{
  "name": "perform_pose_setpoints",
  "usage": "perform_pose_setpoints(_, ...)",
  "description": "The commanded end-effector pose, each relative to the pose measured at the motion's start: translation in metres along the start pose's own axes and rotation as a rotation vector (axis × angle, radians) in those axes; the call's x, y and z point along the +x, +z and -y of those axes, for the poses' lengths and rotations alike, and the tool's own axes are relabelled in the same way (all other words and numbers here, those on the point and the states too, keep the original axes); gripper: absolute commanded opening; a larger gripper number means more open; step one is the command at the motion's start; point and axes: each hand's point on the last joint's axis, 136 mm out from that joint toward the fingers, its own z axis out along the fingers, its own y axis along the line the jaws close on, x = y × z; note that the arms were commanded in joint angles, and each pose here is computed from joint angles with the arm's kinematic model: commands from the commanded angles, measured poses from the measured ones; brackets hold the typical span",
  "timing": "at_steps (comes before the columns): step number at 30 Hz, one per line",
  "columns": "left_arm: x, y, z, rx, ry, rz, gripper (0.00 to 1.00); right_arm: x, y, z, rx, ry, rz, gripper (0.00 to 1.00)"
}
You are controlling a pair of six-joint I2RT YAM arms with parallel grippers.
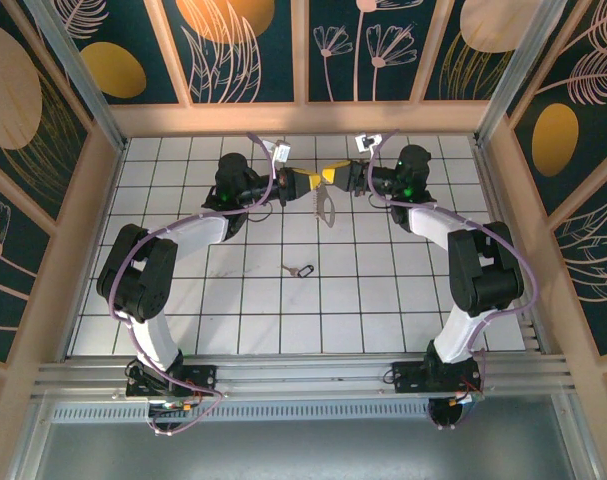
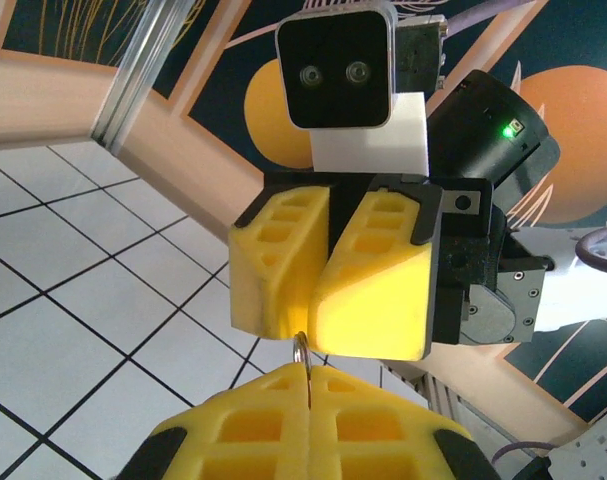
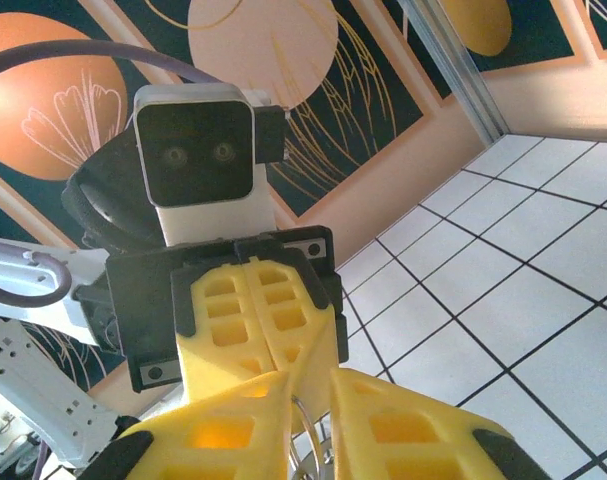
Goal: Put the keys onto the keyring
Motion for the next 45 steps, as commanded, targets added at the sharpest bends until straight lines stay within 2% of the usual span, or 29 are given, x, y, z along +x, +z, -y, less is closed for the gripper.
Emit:
perform_pose_setpoints(1, -0.007, 0.001, 0.007, 0.017, 0.031, 0.019, 0.00, 0.005, -0.004, -0.005, -0.020, -0.026, -0.008, 0.13)
perform_pose_setpoints(3, -0.007, 0.001, 0.007, 0.017, 0.031, 0.020, 0.00, 0.006, -0.004, -0.006, -0.022, -0.028, -0.010, 0.12)
perform_pose_setpoints(8, -0.006, 0.001, 0.007, 0.019, 0.025, 0.019, 0.00, 0.007, -0.005, -0.007, -0.023, -0.031, -0.011, 0.00)
perform_pose_setpoints(21, -0.017, -0.001, 0.011, 0.003, 0.032, 0.050, 0.01, -0.003, -0.008, -0.016, -0.019, -0.086, 0.007, 0.00)
perform_pose_setpoints(27, -0.026, -0.004, 0.012, -0.031, 0.065, 0.064, 0.37, -0.009, -0.013, -0.020, 0.002, -0.114, 0.030, 0.00)
perform_pose_setpoints(30, -0.027, -0.004, 0.013, -0.034, 0.070, 0.063, 0.47, -0.012, -0.015, -0.022, 0.001, -0.122, 0.034, 0.00)
perform_pose_setpoints(34, -0.026, -0.003, 0.010, -0.036, 0.073, 0.047, 0.51, -0.013, -0.015, -0.024, 0.000, -0.127, 0.036, 0.00)
perform_pose_setpoints(45, -0.018, 0.004, 0.014, 0.046, 0.054, 0.003, 0.51, -0.015, -0.013, -0.026, -0.016, -0.122, 0.033, 0.00)
